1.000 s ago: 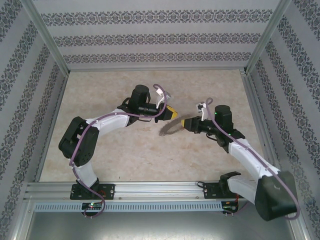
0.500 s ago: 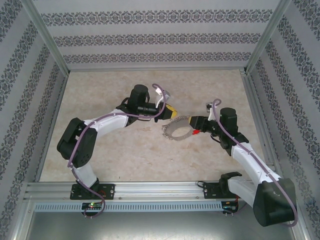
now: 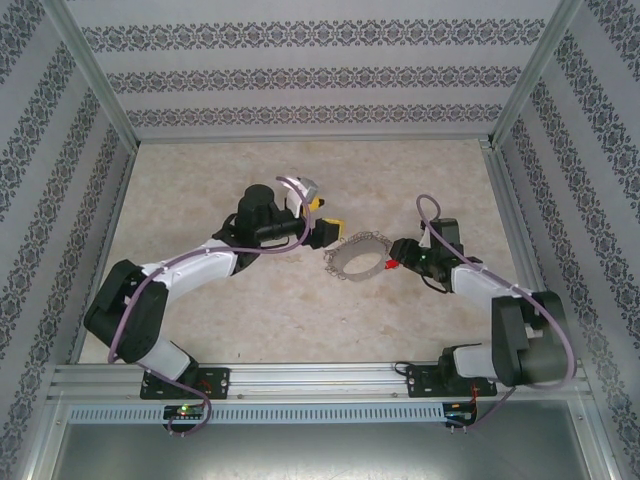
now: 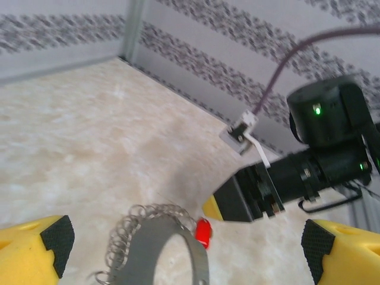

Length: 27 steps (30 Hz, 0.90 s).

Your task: Put the keys on the keyring

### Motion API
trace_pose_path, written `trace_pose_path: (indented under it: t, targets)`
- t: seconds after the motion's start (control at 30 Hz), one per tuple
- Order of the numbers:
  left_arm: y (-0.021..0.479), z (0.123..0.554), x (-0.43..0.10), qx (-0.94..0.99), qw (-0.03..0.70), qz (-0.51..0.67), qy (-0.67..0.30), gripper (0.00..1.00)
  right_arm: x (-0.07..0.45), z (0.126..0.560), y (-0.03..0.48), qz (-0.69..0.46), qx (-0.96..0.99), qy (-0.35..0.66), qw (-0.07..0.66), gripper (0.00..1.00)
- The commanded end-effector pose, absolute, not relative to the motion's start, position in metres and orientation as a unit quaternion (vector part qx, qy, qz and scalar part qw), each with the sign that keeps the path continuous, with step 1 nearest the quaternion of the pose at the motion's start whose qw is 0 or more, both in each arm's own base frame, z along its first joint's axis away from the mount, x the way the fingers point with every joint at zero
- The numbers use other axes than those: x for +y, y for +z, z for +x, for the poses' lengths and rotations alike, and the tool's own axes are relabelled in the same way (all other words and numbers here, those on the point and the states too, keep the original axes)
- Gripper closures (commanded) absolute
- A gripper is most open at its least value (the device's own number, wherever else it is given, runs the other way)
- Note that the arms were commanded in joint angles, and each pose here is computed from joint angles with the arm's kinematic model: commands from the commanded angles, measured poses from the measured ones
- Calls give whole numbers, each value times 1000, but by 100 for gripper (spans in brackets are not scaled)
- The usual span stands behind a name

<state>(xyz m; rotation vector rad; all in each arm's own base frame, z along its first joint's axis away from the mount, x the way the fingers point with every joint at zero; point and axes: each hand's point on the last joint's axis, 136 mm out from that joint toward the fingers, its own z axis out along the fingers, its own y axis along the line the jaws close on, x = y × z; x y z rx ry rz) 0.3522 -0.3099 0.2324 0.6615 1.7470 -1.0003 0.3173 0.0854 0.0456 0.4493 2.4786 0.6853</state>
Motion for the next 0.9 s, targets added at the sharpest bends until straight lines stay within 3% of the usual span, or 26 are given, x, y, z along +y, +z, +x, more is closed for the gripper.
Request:
trace_pose_path:
  t: [0.0,0.2,0.37,0.6,0.87]
  targets:
    - [257,375,-294,717,538,207,-392,0,80,337,51,164,912,244,285,53]
    - [250,371,-302,729,506,225,-402,0,82,354,48,159,914,242,283,54]
    - [246,370,-302,730,504,230,-400,0,97,364,38,146,918,266,256,61]
    - [243,368,-303,732,499,236,-400,0,145,371,39,103,918,303,234,99]
    - [236,370,-302,737,497,234,-393,0,222,377,84,6,905,343,253,99]
